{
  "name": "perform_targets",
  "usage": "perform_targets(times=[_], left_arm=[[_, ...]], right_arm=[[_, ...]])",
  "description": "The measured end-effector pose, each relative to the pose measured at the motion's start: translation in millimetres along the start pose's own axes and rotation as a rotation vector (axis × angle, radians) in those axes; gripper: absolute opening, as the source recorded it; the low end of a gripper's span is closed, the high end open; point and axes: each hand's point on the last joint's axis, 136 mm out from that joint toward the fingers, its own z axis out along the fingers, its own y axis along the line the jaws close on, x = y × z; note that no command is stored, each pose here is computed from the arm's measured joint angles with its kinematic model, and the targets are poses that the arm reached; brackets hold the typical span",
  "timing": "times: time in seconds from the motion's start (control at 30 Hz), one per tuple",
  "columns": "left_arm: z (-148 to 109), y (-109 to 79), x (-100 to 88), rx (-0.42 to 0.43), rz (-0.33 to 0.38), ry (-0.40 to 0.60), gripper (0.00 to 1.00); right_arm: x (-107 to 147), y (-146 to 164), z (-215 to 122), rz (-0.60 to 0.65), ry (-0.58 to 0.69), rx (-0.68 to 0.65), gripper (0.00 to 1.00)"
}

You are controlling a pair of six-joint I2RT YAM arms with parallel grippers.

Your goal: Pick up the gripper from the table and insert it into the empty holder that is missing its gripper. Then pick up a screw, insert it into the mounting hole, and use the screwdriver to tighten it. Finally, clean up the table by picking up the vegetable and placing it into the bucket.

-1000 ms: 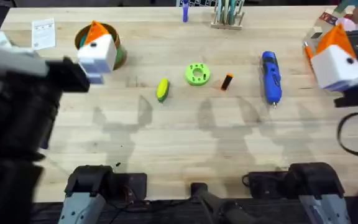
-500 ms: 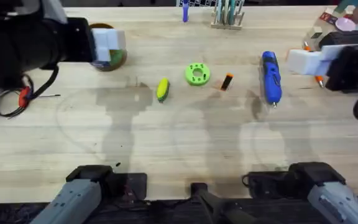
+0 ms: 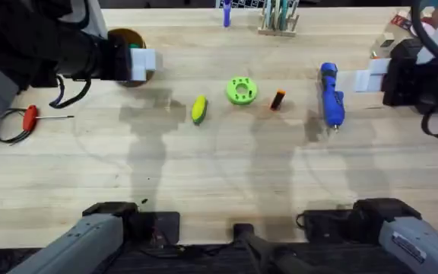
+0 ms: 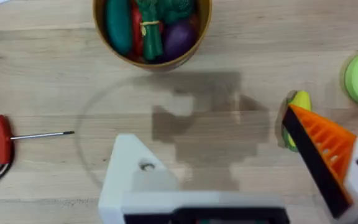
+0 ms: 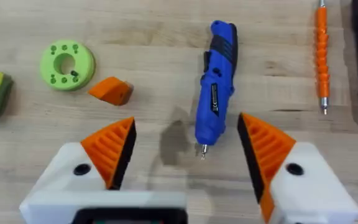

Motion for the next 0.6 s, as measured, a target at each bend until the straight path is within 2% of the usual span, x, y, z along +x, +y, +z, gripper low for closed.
perform_targets(times=[0.13,0.43,0.6], left_arm=[[3,-8.8,3.4,0.017,0.023,0.02,0.986],[36,-83.0,43.2,0.138,0.225,0.231,0.986],[53,-104.8,53.0,0.158,0.274,0.303,0.985]], right_arm=[[0,0,0,0.0,0.001,0.0,0.979],[0,0,0,0.0,0.001,0.0,0.98],[0,0,0,0.0,0.0,0.0,0.98]])
